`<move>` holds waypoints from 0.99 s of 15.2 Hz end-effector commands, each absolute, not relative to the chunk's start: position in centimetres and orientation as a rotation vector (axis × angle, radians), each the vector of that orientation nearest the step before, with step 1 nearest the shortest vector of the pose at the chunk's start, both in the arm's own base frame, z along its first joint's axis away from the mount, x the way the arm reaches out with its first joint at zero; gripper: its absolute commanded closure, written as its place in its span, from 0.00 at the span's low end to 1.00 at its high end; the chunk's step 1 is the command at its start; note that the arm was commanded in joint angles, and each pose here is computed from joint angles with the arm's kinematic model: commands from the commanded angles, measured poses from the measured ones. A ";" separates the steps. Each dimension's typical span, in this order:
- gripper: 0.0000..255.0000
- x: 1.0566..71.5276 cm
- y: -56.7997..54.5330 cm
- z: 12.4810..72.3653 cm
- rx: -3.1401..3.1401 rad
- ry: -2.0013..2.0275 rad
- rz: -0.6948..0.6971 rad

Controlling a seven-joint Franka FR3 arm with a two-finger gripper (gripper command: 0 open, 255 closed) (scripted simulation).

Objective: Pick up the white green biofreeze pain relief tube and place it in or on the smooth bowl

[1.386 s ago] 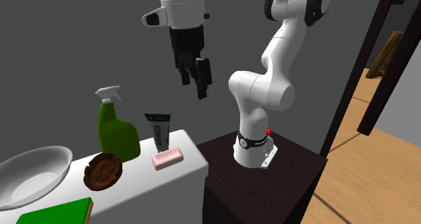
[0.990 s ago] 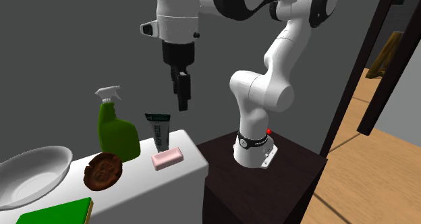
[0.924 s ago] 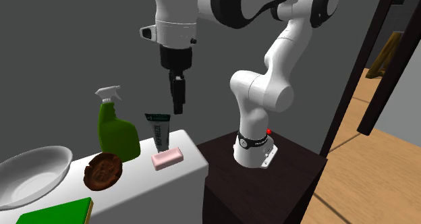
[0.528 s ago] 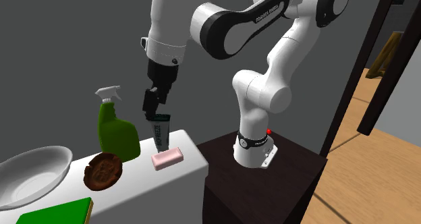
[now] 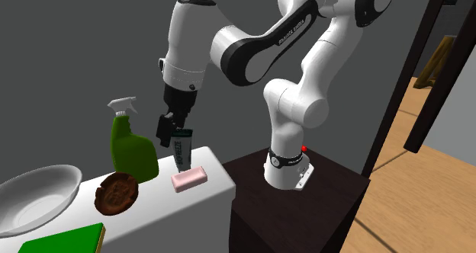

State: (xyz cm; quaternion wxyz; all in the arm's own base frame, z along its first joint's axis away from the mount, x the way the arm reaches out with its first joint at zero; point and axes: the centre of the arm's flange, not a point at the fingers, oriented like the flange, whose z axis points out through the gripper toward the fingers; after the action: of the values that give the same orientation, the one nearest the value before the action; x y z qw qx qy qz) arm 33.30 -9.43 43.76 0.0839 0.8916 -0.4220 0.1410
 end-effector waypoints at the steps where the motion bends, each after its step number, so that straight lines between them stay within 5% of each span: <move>1: 0.00 33.3 -9.5 43.4 2.661 -1.259 0.422; 7: 0.00 33.3 -9.5 43.4 2.661 -1.259 0.422; 8: 1.00 33.3 -9.5 43.4 2.661 -1.259 0.422; 15: 1.00 33.3 -9.5 43.4 2.661 -1.259 0.422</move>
State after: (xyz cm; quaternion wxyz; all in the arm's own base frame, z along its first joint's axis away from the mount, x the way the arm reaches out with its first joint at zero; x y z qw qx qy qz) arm 33.35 -9.48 43.48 0.0837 0.8915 -0.4220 0.1420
